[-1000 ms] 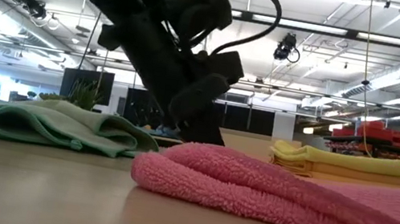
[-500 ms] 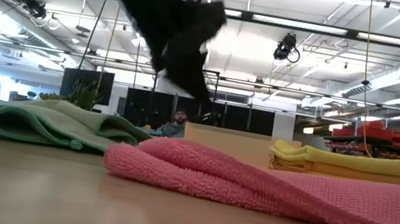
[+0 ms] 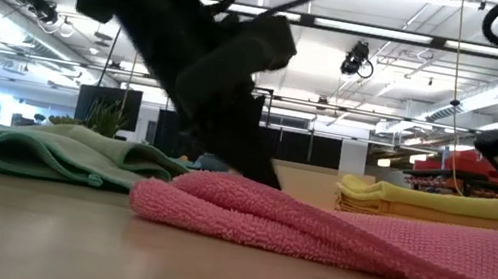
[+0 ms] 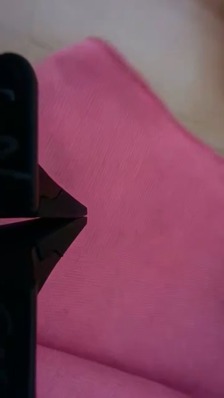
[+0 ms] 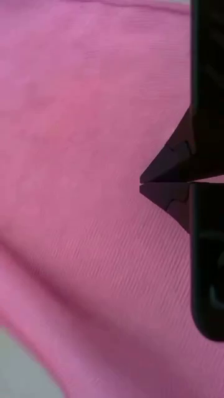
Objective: Fold microfiber towels
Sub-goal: Fold the pink microfiber cloth
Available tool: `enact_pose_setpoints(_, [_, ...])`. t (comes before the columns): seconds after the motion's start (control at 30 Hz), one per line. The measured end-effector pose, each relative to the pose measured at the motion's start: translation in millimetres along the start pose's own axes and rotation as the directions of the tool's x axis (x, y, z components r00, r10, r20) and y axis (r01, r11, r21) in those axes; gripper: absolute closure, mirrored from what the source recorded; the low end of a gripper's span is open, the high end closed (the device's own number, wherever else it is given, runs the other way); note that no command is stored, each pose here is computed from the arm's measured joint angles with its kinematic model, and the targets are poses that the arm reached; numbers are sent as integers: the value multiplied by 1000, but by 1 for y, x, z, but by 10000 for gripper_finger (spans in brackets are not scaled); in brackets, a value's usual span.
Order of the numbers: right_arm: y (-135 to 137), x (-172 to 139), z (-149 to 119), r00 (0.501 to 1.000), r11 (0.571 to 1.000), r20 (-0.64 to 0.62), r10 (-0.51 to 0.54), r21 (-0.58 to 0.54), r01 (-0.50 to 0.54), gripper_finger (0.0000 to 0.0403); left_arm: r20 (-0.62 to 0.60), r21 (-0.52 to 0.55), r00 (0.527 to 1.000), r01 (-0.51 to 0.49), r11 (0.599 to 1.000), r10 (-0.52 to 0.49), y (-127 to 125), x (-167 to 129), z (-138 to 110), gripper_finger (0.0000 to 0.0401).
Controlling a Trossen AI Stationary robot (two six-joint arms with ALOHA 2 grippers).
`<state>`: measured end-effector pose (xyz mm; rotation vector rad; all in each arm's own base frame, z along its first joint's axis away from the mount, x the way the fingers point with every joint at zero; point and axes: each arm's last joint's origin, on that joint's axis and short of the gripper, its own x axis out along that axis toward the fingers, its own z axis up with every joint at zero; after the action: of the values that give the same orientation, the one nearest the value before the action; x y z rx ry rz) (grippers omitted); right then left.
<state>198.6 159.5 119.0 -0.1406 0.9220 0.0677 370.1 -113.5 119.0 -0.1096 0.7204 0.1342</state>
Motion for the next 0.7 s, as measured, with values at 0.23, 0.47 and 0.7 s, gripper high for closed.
enact_pose_setpoints(0.23, [-20,10,-15,998,976,-51,-28,213,39,401,-61,12,998,-7,1000,7,8,6,-5,395])
enact_pose_setpoints(0.47, [-3,7,-11,996,941,17,90,326,-91,402,-52,-18,990,-129,992,128,58,18,11,394])
enact_pose_setpoints(0.7, [22,-8,17,979,940,77,186,275,-201,402,81,-18,995,-66,998,67,76,6,63,395])
